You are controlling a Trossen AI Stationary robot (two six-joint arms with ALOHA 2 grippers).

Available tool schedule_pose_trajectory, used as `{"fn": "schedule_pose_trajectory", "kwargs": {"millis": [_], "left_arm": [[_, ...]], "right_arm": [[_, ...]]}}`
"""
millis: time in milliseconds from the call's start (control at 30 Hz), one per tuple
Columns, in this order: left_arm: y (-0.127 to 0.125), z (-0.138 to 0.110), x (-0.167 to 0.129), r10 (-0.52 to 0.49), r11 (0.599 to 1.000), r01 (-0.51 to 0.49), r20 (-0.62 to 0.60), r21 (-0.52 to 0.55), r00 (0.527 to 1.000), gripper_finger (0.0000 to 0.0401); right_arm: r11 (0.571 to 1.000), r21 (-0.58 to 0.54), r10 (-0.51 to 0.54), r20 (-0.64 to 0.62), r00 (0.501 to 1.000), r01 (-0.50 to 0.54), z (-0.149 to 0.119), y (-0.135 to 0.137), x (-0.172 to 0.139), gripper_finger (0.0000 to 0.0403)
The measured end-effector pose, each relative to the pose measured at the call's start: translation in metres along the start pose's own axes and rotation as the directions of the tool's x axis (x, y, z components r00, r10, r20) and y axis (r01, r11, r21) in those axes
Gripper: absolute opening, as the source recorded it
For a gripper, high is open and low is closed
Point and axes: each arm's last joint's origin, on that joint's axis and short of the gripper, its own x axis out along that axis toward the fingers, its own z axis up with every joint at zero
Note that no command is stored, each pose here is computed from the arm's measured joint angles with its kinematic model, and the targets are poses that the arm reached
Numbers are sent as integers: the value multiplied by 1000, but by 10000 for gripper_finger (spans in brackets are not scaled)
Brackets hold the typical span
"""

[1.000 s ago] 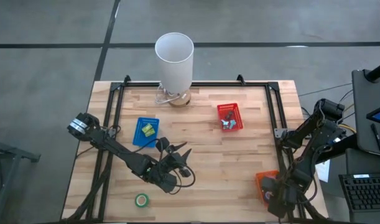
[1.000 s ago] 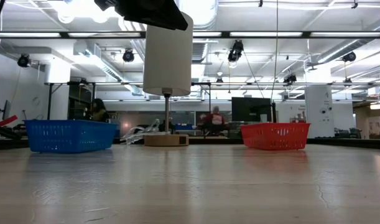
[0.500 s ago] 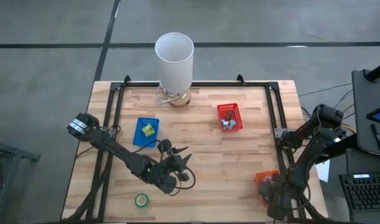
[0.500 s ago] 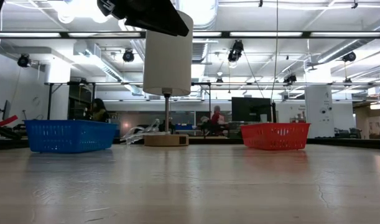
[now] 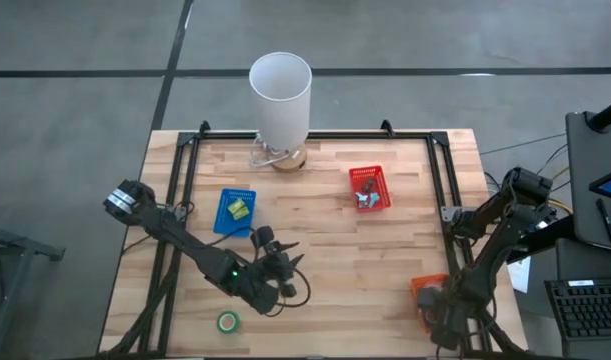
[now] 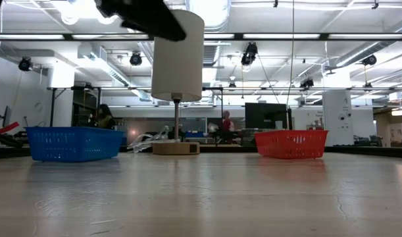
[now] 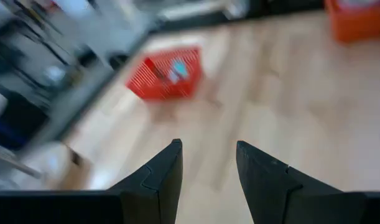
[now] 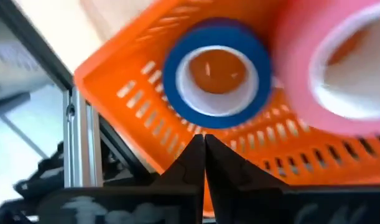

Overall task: Pick and place Stapler, Stapler remover, tape
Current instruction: Put the green tape into the orange basket

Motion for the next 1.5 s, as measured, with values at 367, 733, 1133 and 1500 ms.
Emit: {"fn": "schedule_pose_trajectory", "kwargs": {"millis": [367,733,1133,1500], "left_arm": [[10,-27,-28,-461,887,379,-528,-263,713,153],[2,-58,-82,-382,924,222,-720,-311,580,147],[-8,-80,-111,-410,909,134,-783,-396,467,149],[-17,-111,-100,-486,864,88,-773,-497,407,175]], "right_arm": [[995,11,94,299,950,-102,1,-8,-34,8],[983,-105,186,592,784,-154,5,-8,-53,8],[976,-157,216,700,681,-149,14,-2,-58,8],[977,-166,212,729,651,-132,17,-2,-59,9]]}}
